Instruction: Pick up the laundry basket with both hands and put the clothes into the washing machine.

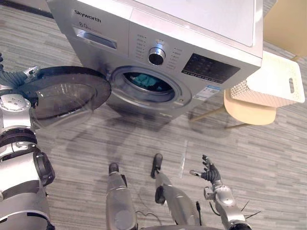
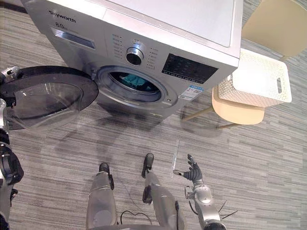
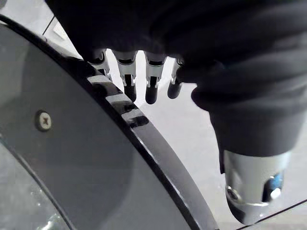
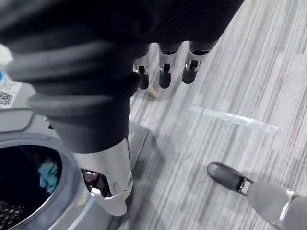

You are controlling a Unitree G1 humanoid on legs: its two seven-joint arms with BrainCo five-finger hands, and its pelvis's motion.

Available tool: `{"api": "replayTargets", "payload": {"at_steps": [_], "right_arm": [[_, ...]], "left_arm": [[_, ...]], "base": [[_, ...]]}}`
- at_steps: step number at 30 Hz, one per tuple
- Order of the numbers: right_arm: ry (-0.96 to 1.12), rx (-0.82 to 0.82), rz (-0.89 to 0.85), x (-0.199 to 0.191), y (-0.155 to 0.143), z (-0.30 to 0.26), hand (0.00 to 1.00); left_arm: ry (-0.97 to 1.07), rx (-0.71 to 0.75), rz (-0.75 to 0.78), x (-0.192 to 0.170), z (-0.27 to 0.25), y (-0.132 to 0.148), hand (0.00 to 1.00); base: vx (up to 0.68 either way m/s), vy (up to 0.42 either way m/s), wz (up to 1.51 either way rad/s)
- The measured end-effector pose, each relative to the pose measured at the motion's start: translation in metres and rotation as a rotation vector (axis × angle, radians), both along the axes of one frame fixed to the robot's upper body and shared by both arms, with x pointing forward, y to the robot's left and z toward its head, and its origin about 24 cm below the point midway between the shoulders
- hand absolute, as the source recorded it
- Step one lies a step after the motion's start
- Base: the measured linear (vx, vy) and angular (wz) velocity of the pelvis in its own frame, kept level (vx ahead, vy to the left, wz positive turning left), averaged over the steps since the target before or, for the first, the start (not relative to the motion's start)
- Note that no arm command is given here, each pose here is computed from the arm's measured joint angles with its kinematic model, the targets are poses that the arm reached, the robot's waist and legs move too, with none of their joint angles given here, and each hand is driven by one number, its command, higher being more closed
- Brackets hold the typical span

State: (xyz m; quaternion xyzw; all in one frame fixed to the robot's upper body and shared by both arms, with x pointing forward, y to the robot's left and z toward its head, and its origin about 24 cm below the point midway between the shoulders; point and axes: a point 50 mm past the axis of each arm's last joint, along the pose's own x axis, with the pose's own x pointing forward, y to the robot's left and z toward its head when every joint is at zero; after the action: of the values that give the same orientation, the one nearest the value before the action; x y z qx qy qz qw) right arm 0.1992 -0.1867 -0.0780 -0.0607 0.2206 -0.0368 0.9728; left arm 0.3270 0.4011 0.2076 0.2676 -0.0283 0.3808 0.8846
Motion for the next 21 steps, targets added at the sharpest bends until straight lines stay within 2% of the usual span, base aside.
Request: {"api": "replayTargets", "payload": {"at_steps": [4, 9, 12, 14, 15, 17, 21], "right_arm": [[0.006, 0.0, -0.001, -0.001, 0.0, -0.001, 0.0], [0.074, -0.01, 0.007, -0.005, 0.002, -0.014, 0.0], [0.177, -0.027, -0.005, -0.019, -0.002, -0.031, 0.0], [0.24, -0.046, -0.008, -0.028, -0.006, -0.039, 0.0], [0.249, -0.046, -0.008, -0.029, -0.006, -0.04, 0.0], [0.261, -0.053, 0.004, -0.03, -0.005, -0.042, 0.0], [0.245, -0.057, 0.038, -0.017, 0.0, -0.037, 0.0]], "left_arm": [[0.042, -0.025, -0.027, 0.004, -0.022, -0.009, 0.0], [0.113, -0.076, -0.118, 0.005, -0.082, -0.045, 0.0], [0.198, -0.112, -0.23, -0.004, -0.137, -0.091, 0.0], [0.31, -0.125, -0.381, -0.024, -0.184, -0.14, 0.0], [0.329, -0.132, -0.421, -0.029, -0.193, -0.153, 0.0], [0.383, -0.144, -0.597, -0.047, -0.214, -0.202, 0.0], [0.432, -0.245, -0.739, -0.057, -0.229, -0.244, 0.0]], "base": [[0.05, 0.044, 0.21], [0.07, 0.083, 0.33], [0.06, 0.162, 0.33], [0.04, 0.203, 0.23], [0.02, 0.192, 0.09], [0.0, 0.197, -0.05], [-0.02, 0.12, -0.23]]}}
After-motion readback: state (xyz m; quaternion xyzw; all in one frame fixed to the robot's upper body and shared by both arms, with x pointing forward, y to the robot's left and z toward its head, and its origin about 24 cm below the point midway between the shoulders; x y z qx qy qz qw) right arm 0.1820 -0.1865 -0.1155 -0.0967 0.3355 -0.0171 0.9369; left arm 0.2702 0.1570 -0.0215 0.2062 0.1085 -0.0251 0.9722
